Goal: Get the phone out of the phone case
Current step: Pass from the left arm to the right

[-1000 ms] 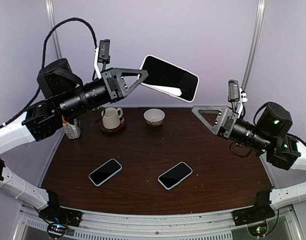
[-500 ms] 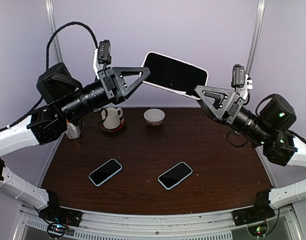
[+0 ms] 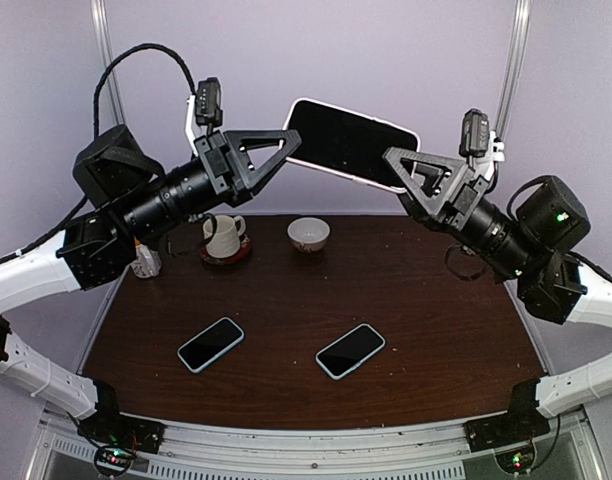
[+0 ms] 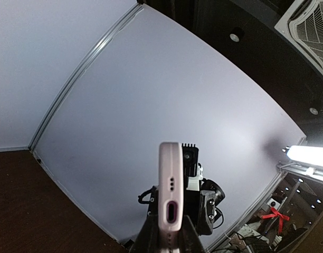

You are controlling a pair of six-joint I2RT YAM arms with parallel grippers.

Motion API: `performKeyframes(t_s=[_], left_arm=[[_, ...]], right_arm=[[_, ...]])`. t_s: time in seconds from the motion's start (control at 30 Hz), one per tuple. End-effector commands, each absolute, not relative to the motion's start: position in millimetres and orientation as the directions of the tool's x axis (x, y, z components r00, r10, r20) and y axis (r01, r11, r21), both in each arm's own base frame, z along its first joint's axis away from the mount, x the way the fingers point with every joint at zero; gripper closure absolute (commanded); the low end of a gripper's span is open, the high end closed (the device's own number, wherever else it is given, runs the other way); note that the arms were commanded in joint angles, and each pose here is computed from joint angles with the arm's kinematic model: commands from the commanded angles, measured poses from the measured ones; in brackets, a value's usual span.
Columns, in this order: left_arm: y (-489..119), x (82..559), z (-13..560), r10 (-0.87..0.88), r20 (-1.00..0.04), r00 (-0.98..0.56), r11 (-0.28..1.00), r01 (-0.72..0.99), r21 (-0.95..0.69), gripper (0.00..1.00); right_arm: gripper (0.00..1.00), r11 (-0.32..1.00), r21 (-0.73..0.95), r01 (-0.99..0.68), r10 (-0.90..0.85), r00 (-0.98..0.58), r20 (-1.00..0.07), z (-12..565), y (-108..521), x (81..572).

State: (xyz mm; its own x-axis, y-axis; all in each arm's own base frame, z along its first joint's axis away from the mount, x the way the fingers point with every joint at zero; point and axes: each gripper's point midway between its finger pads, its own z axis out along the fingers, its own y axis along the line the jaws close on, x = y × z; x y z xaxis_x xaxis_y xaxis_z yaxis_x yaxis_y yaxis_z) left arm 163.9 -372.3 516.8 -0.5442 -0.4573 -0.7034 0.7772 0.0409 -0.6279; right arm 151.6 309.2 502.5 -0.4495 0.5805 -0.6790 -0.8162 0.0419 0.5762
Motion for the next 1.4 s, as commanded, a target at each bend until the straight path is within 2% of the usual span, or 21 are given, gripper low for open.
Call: performKeyframes(t_s=[0.0,0.17,0.67,0.83,0.97,1.27,1.37], left_arm=[[-356,153,558,-0.546,-0.668,-0.506,-0.052,0.816,-0.576,1.00],[-358,155,555,-0.542,-0.668,-0.510,-0.045,0.811,-0.583,1.00],[-362,159,546,-0.536,-0.665,-0.520,-0.031,0.799,-0.600,1.00],[-362,162,541,-0.537,-0.661,-0.524,-0.018,0.790,-0.612,1.00],[-364,165,535,-0.527,-0.669,-0.524,0.006,0.784,-0.620,1.00],[-358,177,526,-0.511,-0.733,-0.449,0.144,0.796,-0.588,0.48],[-351,186,520,-0.519,-0.747,-0.415,0.208,0.787,-0.581,0.33]], right_arm=[[0.49,-0.020,0.542,-0.840,0.599,-0.444,-0.666,521,307,144],[0.52,-0.012,0.549,-0.836,0.603,-0.444,-0.663,520,307,146],[0.80,0.001,0.560,-0.829,0.622,-0.438,-0.649,525,304,151],[0.95,-0.001,0.559,-0.829,0.621,-0.439,-0.649,522,304,150],[1.00,0.026,0.574,-0.818,0.627,-0.434,-0.647,515,301,154],[1.00,0.197,0.634,-0.748,0.625,-0.402,-0.669,473,289,177],[1.00,0.290,0.653,-0.700,0.610,-0.390,-0.689,458,283,188]])
